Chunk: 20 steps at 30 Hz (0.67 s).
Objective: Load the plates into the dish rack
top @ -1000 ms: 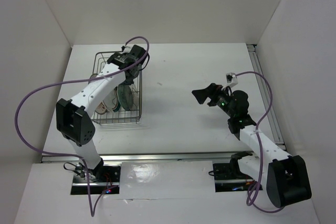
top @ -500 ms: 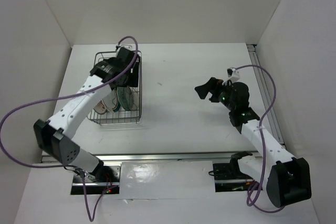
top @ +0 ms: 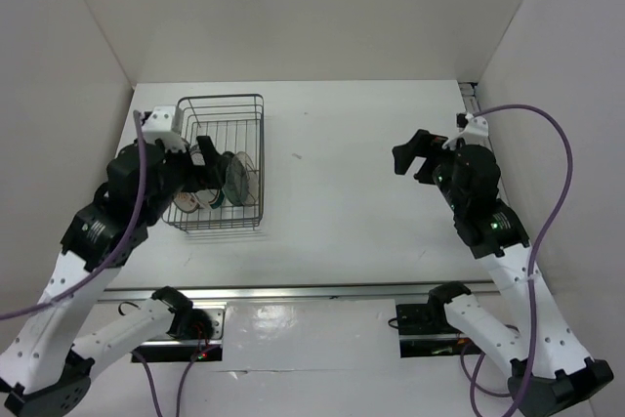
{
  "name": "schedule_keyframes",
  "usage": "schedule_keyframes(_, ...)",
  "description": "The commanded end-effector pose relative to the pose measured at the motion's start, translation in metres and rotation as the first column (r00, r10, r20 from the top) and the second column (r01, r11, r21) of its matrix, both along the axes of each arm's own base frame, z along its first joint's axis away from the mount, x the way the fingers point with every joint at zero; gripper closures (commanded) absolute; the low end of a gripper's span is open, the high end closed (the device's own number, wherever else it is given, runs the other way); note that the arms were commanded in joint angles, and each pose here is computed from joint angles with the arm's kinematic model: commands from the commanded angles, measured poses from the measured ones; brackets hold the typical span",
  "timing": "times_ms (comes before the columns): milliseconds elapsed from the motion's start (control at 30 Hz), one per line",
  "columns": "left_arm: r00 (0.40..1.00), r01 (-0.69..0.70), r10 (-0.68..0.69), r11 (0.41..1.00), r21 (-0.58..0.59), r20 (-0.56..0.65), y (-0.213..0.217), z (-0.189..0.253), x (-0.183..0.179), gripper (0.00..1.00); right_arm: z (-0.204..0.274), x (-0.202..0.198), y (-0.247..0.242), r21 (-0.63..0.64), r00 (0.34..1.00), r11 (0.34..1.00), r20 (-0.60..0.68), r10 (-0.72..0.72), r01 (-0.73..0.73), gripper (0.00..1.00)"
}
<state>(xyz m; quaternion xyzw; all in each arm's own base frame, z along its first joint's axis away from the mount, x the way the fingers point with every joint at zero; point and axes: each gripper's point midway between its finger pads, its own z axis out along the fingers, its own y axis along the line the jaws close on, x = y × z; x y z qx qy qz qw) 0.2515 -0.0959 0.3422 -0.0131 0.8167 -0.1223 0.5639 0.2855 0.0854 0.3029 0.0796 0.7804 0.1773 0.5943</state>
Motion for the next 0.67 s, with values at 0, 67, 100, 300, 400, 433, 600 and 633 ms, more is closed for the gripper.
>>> schedule_keyframes(0,0.994,0.000,-0.001,1.000,0.006,0.108,0.013,0.011,-0.014,0.00,0.004,-0.016,-0.033,-0.062,0.988,0.987,-0.015,-0.153,0.151,0.00)
schedule_keyframes(67,0.991,-0.034,0.033,0.999,0.004,0.128,0.023,0.010,-0.020,0.00,0.007,-0.022,-0.039,-0.055,0.983,0.982,-0.006,-0.183,0.182,0.00)
schedule_keyframes(100,0.991,-0.034,0.034,0.999,0.003,0.131,0.024,0.005,-0.022,0.00,0.013,-0.026,-0.041,-0.050,0.983,0.982,0.004,-0.183,0.183,0.00)
schedule_keyframes(300,0.972,-0.064,0.076,0.996,-0.062,0.223,0.041,0.003,-0.042,0.00,0.012,-0.036,-0.035,-0.051,0.990,0.989,-0.024,-0.139,0.138,0.00)
schedule_keyframes(400,0.971,-0.073,0.085,0.996,-0.060,0.222,0.042,-0.006,-0.041,0.00,0.008,-0.041,-0.042,-0.062,0.985,0.984,-0.021,-0.169,0.168,0.00)
schedule_keyframes(433,0.973,-0.084,0.095,0.995,-0.062,0.210,0.043,-0.012,-0.039,0.00,0.005,-0.043,-0.039,-0.063,0.987,0.986,-0.023,-0.156,0.155,0.00)
schedule_keyframes(600,0.985,-0.041,0.050,0.998,-0.055,0.166,0.032,-0.027,-0.035,0.00,0.006,-0.045,-0.043,-0.058,0.983,0.982,-0.030,-0.182,0.180,0.00)
schedule_keyframes(633,0.983,-0.050,0.059,0.997,-0.060,0.174,0.034,-0.025,-0.034,0.00,0.006,-0.045,-0.043,-0.058,0.983,0.982,-0.030,-0.182,0.180,0.00)
